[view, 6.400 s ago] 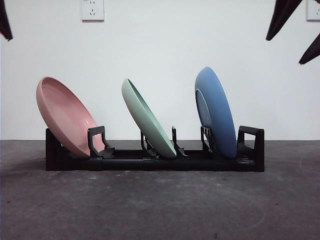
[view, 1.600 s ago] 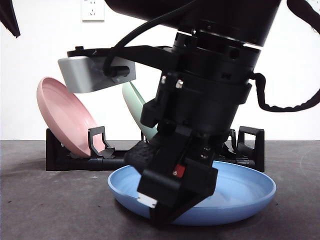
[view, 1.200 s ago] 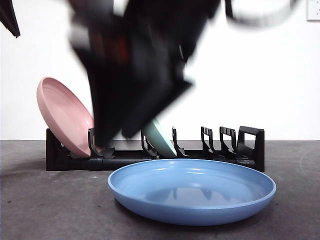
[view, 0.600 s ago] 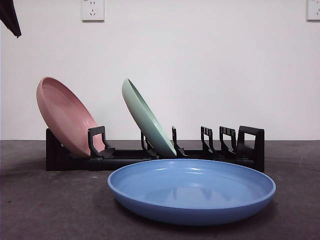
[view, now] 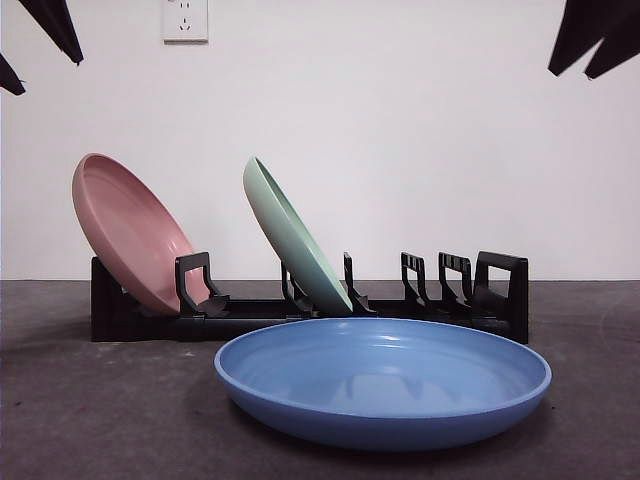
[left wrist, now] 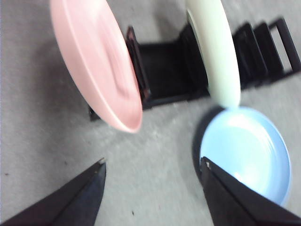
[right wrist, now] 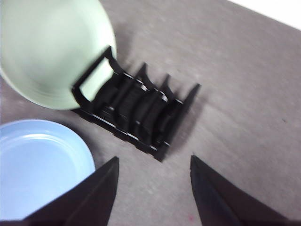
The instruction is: Place the plate
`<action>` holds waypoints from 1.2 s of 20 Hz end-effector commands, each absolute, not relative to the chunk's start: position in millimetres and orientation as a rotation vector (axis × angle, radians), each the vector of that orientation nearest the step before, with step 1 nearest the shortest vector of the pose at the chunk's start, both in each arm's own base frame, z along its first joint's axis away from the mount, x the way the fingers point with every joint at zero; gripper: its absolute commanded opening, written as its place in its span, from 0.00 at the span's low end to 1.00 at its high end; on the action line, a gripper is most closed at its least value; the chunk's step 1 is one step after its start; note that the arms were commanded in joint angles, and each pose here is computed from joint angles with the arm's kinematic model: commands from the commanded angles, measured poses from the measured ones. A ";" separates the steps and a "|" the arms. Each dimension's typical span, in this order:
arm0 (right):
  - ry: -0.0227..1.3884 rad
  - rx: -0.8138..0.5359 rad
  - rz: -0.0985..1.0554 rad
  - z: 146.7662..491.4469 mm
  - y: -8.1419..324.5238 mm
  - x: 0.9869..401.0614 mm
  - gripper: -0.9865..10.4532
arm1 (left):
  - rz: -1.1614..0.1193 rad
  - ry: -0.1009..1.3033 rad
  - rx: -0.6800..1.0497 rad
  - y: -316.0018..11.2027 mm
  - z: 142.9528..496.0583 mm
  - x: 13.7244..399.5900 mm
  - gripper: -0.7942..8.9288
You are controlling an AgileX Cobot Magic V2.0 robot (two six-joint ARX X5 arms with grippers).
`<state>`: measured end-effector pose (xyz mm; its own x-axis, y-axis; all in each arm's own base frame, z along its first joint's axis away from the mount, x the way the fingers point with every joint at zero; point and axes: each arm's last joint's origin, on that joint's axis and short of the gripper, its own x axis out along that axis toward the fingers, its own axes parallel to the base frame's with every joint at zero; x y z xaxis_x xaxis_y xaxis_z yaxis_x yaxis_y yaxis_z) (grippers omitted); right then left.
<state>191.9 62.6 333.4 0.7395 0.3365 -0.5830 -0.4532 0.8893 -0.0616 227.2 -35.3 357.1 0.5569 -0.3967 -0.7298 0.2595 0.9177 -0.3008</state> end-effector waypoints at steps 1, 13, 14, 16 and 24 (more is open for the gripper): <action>0.581 -0.209 0.444 336.8 64.3 193.8 0.30 | -0.332 0.861 -0.181 -38.6 367.2 236.2 0.44; 0.595 -0.165 0.474 336.4 68.1 192.1 0.30 | -0.035 1.041 0.126 -84.1 384.6 324.9 0.47; 0.596 -0.165 0.482 336.3 69.1 191.6 0.30 | -0.023 1.044 0.153 -87.1 384.0 330.9 0.47; 0.595 -0.168 0.489 336.3 70.6 191.1 0.30 | -0.017 1.036 0.192 -94.0 381.7 344.2 0.47; 0.595 -0.169 0.492 336.3 71.3 190.8 0.30 | 0.024 1.111 0.282 -110.2 346.1 380.1 0.47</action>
